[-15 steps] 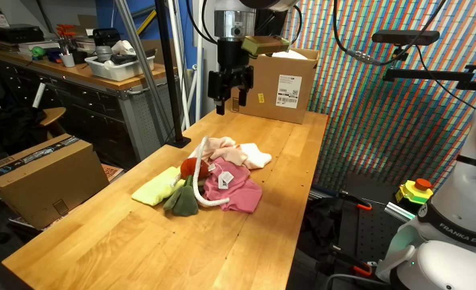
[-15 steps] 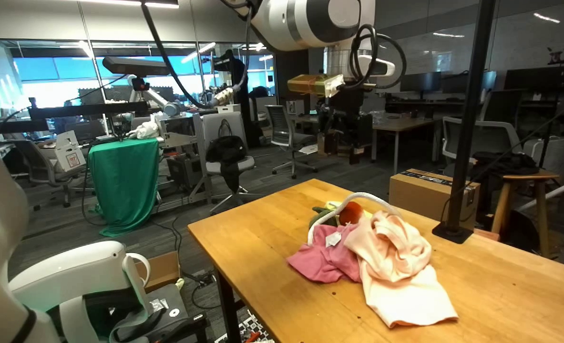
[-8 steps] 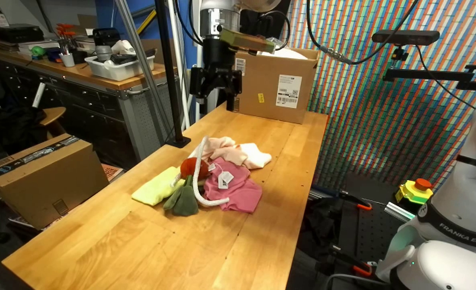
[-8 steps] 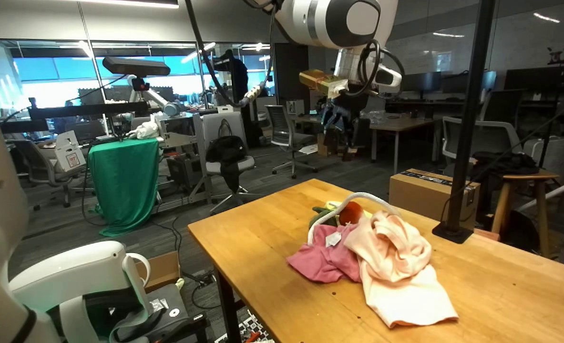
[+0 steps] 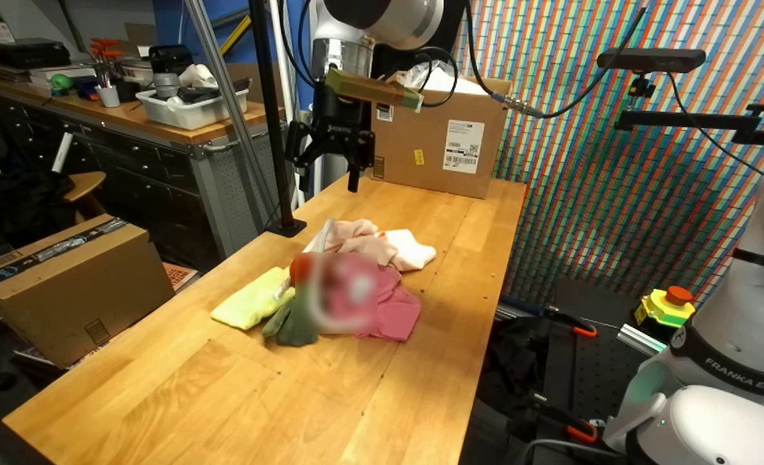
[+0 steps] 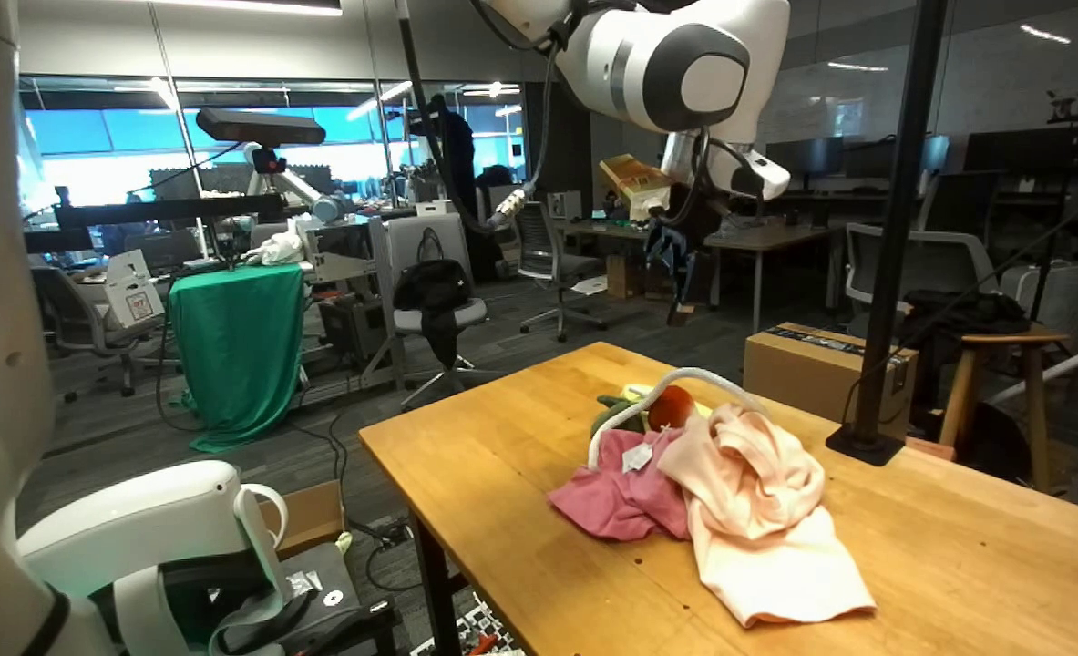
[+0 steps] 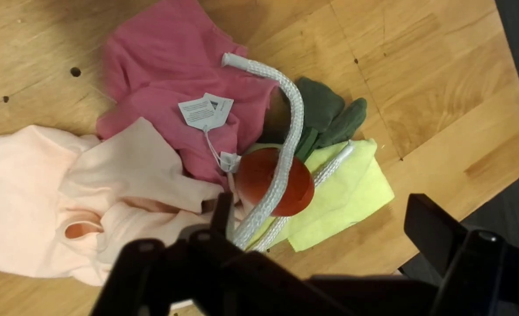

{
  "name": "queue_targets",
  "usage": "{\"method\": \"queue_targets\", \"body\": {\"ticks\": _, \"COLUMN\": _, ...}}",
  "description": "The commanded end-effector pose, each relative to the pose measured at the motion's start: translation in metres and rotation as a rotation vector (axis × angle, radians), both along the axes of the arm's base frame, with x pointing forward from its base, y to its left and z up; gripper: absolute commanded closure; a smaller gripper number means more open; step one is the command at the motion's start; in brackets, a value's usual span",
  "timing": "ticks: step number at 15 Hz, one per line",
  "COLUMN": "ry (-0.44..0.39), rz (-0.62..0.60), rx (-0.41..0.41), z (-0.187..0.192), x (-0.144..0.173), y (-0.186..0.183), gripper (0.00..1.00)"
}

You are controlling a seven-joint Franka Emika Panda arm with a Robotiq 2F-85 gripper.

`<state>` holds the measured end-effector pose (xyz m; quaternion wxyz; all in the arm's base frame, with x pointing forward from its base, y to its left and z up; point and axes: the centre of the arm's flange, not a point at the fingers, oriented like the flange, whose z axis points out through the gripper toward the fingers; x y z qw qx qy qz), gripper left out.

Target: Spread the pile - put the white string on the right, the plush toy on the left and spread the cloths to the sides

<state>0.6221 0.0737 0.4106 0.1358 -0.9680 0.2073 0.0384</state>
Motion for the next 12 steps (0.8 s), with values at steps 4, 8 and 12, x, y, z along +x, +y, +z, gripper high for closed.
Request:
{"method": "queue_targets", "body": {"ticks": 4, "ry": -0.028, "rz": -0.129, "rx": -0.004, "z": -0.028, "x": 0.013, "y": -0.006, "gripper": 0.0}}
{"method": "queue_targets", "body": {"ticks": 8, "ry": -0.034, "rz": -0.187, "rx": -0.009, "z": -0.047, "x": 0.015, "y": -0.009, "gripper": 0.0}}
{"method": "queue_targets", "body": {"ticks": 12, "ry": -0.047, "rz": -0.246, "rx": -0.041, "z": -0.066, "x": 0.017, "y": -0.011, "gripper": 0.0}}
